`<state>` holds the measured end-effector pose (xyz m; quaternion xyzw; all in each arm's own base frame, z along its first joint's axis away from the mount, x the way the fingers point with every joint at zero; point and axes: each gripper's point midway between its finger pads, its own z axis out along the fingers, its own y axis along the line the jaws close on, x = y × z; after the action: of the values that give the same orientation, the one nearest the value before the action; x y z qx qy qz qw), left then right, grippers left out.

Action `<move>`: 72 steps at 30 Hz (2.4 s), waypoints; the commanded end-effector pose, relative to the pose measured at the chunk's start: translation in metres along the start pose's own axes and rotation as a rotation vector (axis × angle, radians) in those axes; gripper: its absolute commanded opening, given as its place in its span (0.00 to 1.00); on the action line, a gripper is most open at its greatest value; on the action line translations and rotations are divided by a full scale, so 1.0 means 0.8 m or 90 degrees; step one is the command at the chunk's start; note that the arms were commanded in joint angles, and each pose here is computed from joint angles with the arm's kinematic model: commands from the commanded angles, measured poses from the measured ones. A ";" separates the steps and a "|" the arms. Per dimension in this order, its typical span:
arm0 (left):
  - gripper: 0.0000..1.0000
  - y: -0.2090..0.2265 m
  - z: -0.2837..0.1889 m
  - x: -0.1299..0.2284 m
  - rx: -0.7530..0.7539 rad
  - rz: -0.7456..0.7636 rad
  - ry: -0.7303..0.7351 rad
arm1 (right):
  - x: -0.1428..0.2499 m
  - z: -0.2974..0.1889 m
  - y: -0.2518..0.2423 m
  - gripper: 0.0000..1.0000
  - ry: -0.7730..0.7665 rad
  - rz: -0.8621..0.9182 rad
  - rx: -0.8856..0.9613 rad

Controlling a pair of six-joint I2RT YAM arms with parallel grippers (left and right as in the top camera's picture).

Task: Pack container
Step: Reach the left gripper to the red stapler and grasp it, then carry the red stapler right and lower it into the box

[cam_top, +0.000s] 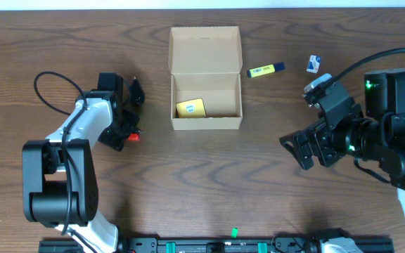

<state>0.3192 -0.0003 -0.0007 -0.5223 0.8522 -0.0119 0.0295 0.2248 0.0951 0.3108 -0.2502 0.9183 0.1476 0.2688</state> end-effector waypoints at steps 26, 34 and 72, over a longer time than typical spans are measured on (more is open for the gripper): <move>0.06 -0.019 -0.102 0.003 0.092 -0.020 -0.030 | -0.001 -0.001 0.000 0.99 -0.004 -0.006 -0.003; 0.06 -0.096 -0.201 0.045 0.263 0.118 -0.087 | -0.001 -0.001 0.000 0.99 -0.004 -0.006 -0.003; 0.06 -0.218 -0.282 0.186 0.336 1.489 -0.582 | -0.001 -0.001 0.000 0.99 -0.004 -0.006 -0.003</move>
<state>0.3908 -0.2021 0.2231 0.5559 0.7257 0.0311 0.4043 0.2247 0.0951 0.3108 -0.2500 0.9184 0.1477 0.2688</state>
